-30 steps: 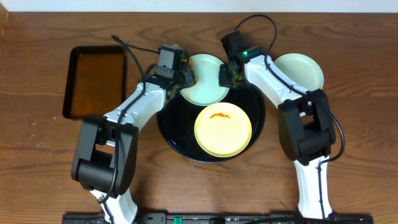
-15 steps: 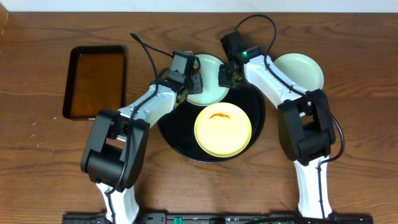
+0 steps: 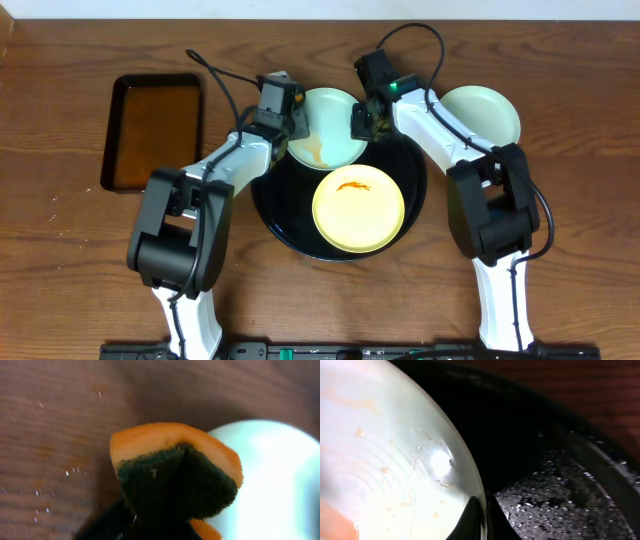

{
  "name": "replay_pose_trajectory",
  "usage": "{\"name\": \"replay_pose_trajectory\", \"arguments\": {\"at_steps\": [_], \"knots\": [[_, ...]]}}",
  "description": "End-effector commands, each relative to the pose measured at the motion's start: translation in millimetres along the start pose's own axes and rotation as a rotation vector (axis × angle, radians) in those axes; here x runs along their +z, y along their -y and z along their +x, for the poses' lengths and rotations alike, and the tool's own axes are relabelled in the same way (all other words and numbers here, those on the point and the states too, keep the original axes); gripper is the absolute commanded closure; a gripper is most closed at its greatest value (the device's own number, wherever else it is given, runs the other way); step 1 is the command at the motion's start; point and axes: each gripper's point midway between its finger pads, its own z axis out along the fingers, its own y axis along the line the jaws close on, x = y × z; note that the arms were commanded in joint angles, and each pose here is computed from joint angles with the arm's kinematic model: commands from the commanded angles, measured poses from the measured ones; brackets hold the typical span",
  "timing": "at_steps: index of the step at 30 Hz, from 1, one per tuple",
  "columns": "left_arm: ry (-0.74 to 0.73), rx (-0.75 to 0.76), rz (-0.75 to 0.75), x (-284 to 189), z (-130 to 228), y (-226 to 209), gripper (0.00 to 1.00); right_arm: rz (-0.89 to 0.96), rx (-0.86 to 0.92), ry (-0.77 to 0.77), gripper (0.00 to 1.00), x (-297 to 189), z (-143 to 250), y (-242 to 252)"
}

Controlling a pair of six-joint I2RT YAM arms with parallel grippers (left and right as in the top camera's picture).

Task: Clean dirty plates on tray and stack at the side
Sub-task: 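Scrub the green plate with the left gripper's sponge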

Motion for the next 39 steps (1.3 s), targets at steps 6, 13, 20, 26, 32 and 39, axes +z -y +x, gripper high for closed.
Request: {"name": "replay_pose_trajectory", "arguments": {"at_steps": [6,13,20,26,32,39], "knots": [[0.173,-0.035,-0.018,-23,-51,-2,0.92,0.052,-0.021,-0.027,0.99,14,11,8],[0.177,-0.026,0.036,-39,-56,15,0.92,0.05,-0.021,-0.024,0.99,14,10,8],[0.023,-0.023,0.033,-19,-6,26,0.92,0.048,-0.022,-0.021,0.99,14,9,7],[-0.005,-0.006,0.014,-8,9,26,0.92,0.048,-0.024,-0.022,0.99,14,10,6],[-0.005,-0.012,0.007,-7,8,22,0.92,0.046,-0.024,-0.018,0.99,14,9,6],[0.012,0.069,-0.15,6,15,-8,0.92,0.047,-0.023,-0.019,0.99,14,9,6]]}}
